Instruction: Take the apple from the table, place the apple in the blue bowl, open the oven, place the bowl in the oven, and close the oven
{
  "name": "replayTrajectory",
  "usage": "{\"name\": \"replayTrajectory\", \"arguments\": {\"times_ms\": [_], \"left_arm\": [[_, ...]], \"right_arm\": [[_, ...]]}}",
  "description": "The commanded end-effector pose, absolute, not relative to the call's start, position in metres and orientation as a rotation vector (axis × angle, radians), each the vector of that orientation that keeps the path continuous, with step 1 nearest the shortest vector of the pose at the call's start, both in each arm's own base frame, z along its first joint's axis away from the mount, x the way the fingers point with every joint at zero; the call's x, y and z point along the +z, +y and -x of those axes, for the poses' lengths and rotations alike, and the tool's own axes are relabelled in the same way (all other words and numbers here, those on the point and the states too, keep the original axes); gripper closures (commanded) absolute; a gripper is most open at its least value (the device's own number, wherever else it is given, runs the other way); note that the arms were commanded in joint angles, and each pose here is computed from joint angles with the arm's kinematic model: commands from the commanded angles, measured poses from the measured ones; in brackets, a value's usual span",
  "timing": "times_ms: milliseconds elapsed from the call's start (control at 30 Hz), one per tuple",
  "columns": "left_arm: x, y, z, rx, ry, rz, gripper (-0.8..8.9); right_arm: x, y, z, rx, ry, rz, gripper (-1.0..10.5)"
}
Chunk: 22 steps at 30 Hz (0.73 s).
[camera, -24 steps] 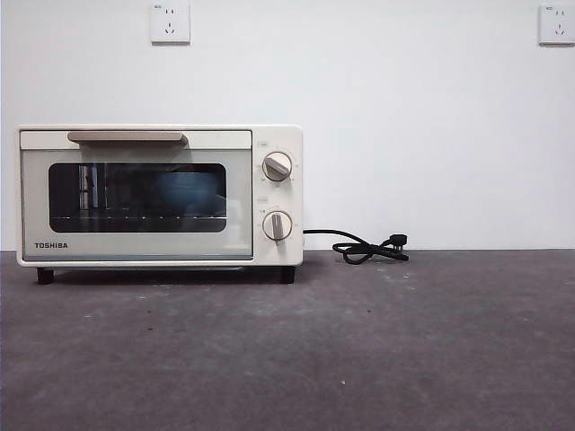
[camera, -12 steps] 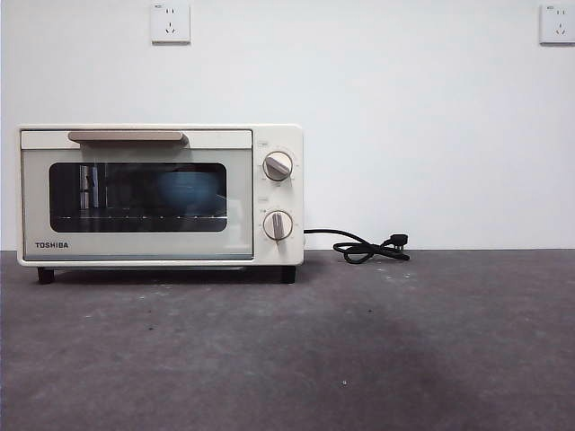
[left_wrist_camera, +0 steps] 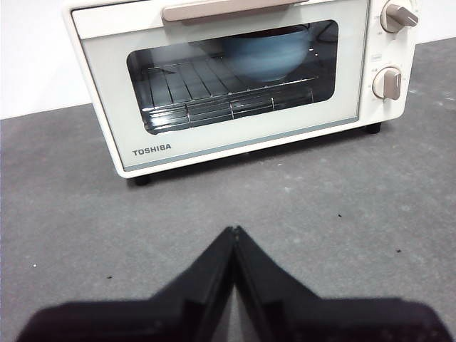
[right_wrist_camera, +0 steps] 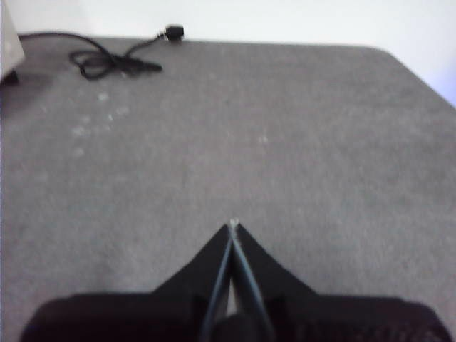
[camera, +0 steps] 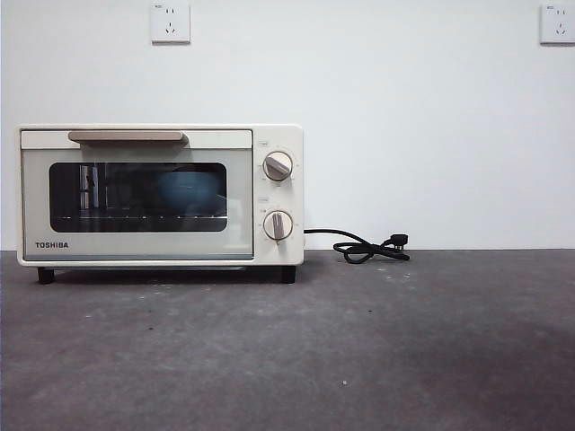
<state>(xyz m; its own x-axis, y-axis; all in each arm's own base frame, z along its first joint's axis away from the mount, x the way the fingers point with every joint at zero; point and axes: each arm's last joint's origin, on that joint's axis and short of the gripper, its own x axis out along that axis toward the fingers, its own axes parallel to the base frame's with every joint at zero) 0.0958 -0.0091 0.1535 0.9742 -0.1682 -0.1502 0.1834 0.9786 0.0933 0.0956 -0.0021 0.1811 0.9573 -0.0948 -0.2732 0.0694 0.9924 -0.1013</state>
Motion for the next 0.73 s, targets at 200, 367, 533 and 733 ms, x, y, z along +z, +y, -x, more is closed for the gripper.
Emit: {"name": "replayTrajectory", "arguments": {"times_ms": [200,367,533,733], "left_arm": [[0.15,-0.009,-0.096,-0.176,0.152,-0.1,8.17],[0.15,-0.009,-0.096,-0.176,0.152,-0.1,8.18],[0.15,-0.009,-0.096,-0.177,0.156,-0.1,8.17],[0.15,-0.009,-0.096,-0.177,0.157,-0.1,8.17]], "right_arm": [[0.161,-0.003,-0.094,-0.09,0.26,0.092,9.5],[0.15,-0.003,-0.094,-0.087,0.262,0.092,9.5],[0.149,-0.003,-0.096,-0.096,0.224,0.09,9.5],[0.149,-0.003,-0.096,-0.096,0.194,0.091,9.5]]}}
